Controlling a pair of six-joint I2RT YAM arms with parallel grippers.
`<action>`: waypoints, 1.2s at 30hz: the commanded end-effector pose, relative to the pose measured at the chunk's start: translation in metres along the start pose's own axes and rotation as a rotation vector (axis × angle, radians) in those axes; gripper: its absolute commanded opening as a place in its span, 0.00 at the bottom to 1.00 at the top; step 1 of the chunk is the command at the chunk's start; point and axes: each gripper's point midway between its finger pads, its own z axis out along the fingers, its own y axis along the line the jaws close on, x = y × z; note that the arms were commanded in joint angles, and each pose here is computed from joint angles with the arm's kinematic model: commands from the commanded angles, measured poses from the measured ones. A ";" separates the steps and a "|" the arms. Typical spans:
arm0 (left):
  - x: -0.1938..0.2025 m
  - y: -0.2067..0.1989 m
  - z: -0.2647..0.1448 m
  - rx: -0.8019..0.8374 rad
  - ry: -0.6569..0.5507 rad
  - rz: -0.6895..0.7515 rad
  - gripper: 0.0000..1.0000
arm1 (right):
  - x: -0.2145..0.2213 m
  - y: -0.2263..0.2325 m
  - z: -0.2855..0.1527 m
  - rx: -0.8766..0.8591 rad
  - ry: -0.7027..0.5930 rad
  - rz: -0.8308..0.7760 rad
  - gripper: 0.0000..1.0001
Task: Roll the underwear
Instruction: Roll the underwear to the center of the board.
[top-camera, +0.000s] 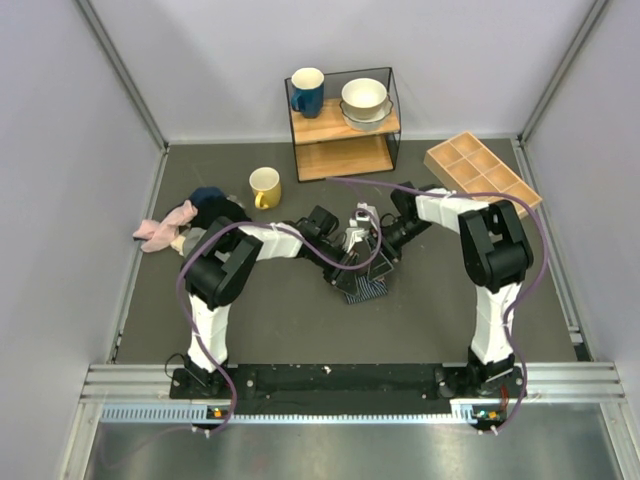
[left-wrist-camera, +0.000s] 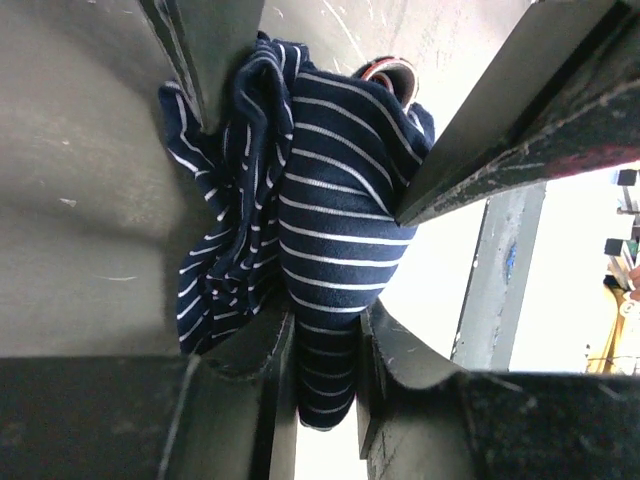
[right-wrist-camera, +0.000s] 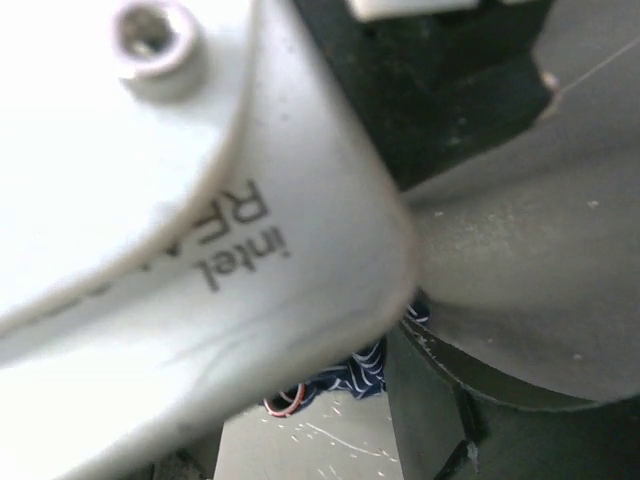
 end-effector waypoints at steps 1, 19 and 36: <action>0.024 0.045 0.006 -0.232 0.064 0.107 0.06 | 0.041 0.011 0.033 -0.035 0.202 0.104 0.54; -0.009 0.038 -0.030 -0.357 -0.137 0.183 0.49 | 0.036 0.026 0.029 -0.119 0.185 0.113 0.00; -0.013 0.026 -0.084 -0.468 -0.265 0.214 0.98 | 0.019 0.026 0.005 -0.107 0.071 0.053 0.00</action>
